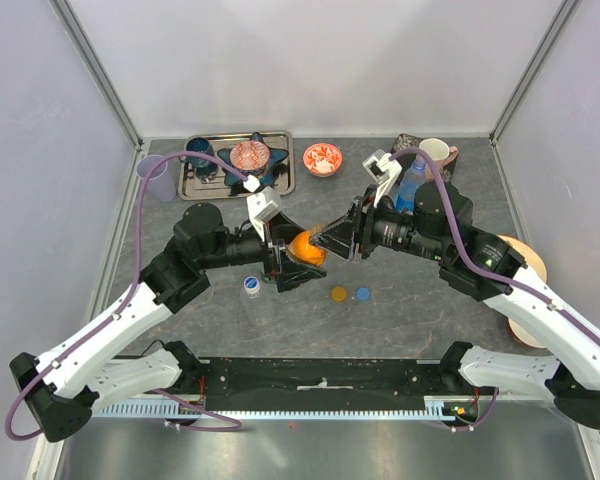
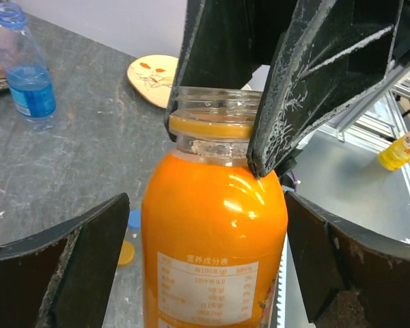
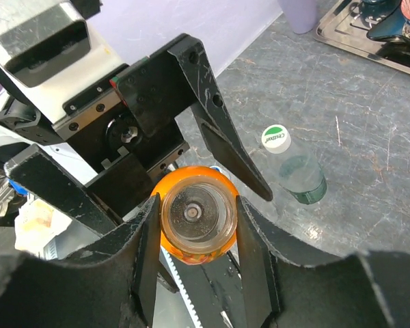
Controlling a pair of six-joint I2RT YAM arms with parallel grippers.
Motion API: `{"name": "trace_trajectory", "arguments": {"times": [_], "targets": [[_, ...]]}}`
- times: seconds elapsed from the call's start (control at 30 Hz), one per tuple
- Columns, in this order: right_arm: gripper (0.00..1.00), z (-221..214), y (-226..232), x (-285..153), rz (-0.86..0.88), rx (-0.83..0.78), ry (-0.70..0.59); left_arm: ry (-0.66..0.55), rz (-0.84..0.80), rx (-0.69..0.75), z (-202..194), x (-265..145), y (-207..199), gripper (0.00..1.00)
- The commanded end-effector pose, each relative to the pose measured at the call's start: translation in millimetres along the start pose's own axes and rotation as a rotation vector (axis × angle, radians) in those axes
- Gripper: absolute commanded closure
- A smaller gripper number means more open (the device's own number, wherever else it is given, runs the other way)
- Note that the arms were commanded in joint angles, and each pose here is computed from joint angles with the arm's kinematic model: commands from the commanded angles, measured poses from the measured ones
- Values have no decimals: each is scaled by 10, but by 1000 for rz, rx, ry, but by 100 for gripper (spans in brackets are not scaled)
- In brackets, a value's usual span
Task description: Unscrew the bottle caps
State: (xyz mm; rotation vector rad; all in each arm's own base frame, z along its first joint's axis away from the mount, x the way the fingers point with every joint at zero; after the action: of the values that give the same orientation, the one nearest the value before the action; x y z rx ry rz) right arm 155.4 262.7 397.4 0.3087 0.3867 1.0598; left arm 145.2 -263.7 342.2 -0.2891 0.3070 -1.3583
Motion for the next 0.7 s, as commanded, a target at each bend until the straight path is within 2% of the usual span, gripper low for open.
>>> {"name": "trace_trajectory", "arguments": {"times": [0.0, 0.2, 0.3, 0.37, 0.43, 0.47, 0.57, 0.67], "targets": [[82, 145, 20, -86, -27, -29, -55, -73, 60, 49, 218, -100, -25, 0], [85, 401, -218, -239, -255, -79, -144, -68, 272, 51, 241, -352, 107, 1], [84, 506, -521, -296, -478, -118, -192, -80, 368, 65, 267, -586, 92, 0], [87, 495, -823, -290, -678, -138, -203, -86, 415, 72, 249, -724, 82, 0], [90, 468, -1113, -260, -873, -176, -207, -133, 415, 88, 274, -903, -38, 0], [99, 393, -1236, -235, -944, -190, -192, -160, 415, 83, 279, -972, -85, 0], [100, 222, -1611, -142, -1163, -252, -175, -246, 412, 81, 271, -1203, -225, 0], [100, 88, -1932, 119, -1161, -220, -161, -336, 421, 84, 248, -1437, -332, 0]]}}
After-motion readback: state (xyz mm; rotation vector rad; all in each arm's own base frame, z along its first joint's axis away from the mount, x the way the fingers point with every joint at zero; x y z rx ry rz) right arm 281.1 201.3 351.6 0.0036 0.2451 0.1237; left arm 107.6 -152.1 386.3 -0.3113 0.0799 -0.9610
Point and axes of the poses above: each gripper's point midway between its finger pads, its own x axis out along the fingers, its own y axis along the line the jaws close on, z = x × y, the point moved 4 cm from there along -x, back along the fingers, and after that the axes turned 6 degrees about -x, right-handed, at the moved point
